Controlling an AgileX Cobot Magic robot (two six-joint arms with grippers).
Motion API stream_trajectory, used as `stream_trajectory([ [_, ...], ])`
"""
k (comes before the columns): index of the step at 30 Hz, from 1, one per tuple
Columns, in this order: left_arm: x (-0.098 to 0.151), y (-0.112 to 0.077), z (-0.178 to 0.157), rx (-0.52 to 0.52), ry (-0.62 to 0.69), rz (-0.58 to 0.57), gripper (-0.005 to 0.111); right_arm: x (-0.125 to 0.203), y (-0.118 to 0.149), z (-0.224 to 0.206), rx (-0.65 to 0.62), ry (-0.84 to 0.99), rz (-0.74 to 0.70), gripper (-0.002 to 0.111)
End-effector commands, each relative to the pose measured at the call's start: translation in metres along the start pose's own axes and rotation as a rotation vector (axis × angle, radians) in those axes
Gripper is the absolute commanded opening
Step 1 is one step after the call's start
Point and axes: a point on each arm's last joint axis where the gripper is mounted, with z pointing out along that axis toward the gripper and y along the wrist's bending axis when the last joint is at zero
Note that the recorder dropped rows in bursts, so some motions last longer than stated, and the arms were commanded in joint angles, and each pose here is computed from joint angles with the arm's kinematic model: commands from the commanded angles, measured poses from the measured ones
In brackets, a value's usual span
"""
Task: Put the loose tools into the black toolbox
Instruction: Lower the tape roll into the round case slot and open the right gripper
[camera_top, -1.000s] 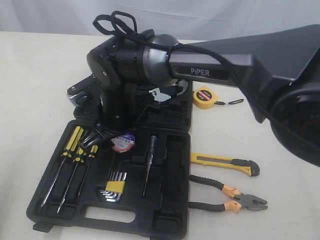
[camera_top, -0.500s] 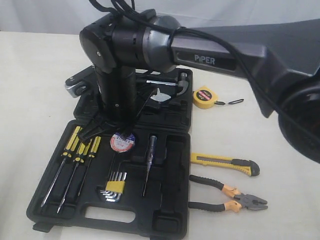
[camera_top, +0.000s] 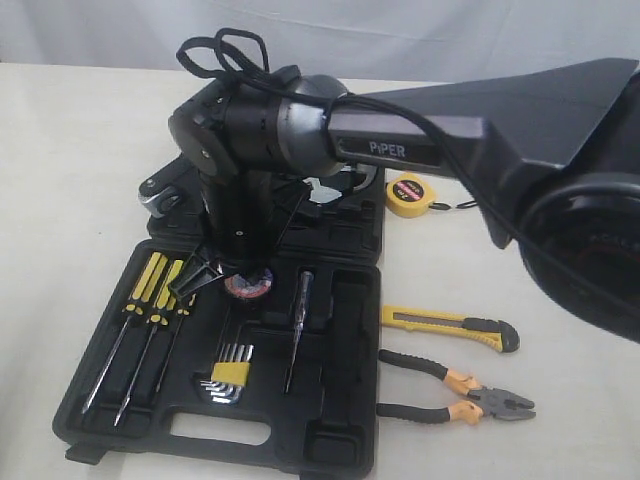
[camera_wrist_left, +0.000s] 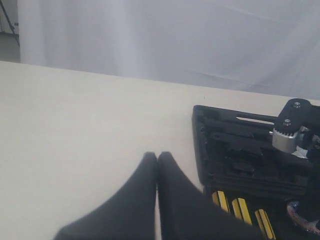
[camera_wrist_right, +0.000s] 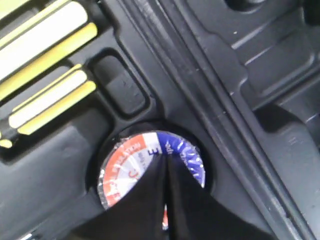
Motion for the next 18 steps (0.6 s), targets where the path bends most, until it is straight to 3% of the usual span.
stream_trajectory([
  [1, -0.002, 0.000, 0.000, 0.005, -0.001, 0.006, 0.000, 0.000, -0.002, -0.003, 0.016, 0.001, -0.016, -0.001],
  [9, -0.002, 0.000, 0.000, 0.005, -0.001, 0.006, 0.000, -0.001, 0.000, -0.026, -0.038, -0.045, -0.001, -0.001],
  [18, -0.002, 0.000, 0.000, 0.005, -0.001, 0.006, 0.000, 0.001, 0.007, 0.008, -0.071, 0.025, 0.013, -0.001],
])
